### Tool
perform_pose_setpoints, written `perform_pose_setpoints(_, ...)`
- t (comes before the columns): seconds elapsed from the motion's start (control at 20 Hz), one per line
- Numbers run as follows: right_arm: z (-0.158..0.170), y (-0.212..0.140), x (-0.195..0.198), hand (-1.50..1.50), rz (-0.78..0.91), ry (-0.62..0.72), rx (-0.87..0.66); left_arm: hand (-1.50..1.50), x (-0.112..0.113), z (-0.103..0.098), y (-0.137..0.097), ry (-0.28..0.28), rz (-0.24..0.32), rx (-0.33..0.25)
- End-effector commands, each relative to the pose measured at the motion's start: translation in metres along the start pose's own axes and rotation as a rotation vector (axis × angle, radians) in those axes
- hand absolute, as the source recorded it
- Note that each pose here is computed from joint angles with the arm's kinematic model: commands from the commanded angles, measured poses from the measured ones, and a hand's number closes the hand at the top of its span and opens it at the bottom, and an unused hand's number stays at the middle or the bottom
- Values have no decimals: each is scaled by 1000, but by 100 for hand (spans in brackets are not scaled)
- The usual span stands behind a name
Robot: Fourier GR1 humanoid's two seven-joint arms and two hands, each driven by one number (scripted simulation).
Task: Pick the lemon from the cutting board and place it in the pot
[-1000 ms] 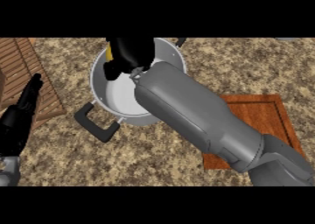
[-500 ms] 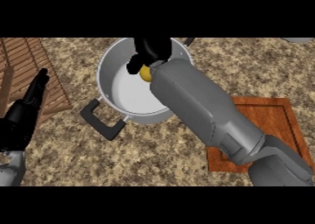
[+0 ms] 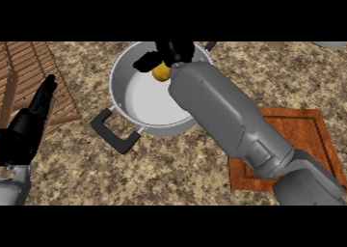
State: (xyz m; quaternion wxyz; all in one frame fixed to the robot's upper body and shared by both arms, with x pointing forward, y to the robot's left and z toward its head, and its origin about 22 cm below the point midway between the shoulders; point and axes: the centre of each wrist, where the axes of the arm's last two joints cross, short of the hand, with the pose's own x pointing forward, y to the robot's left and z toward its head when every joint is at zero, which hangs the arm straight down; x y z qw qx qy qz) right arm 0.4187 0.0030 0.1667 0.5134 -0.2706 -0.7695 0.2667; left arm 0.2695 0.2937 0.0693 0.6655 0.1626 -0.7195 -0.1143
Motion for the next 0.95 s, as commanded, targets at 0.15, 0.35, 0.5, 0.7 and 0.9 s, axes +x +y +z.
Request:
perform_pose_setpoints(0.15,-5,-19,9,-150,-329,-27,-172,0,-38,17,-3,191,1,-3)
perform_pose_setpoints(0.35,-7,-22,10,-150,-428,-3,-71,0,-35,14,6,203,1,15)
perform_pose_setpoints(0.5,-8,-21,-11,-150,-475,17,-65,0,-41,28,11,210,-7,16)
perform_pose_setpoints(0.7,11,-9,-36,-150,-546,3,-12,0,-49,30,19,242,3,61)
perform_pose_setpoints(0.9,20,-13,-67,-150,-566,-9,-4,0,-49,43,10,248,5,74)
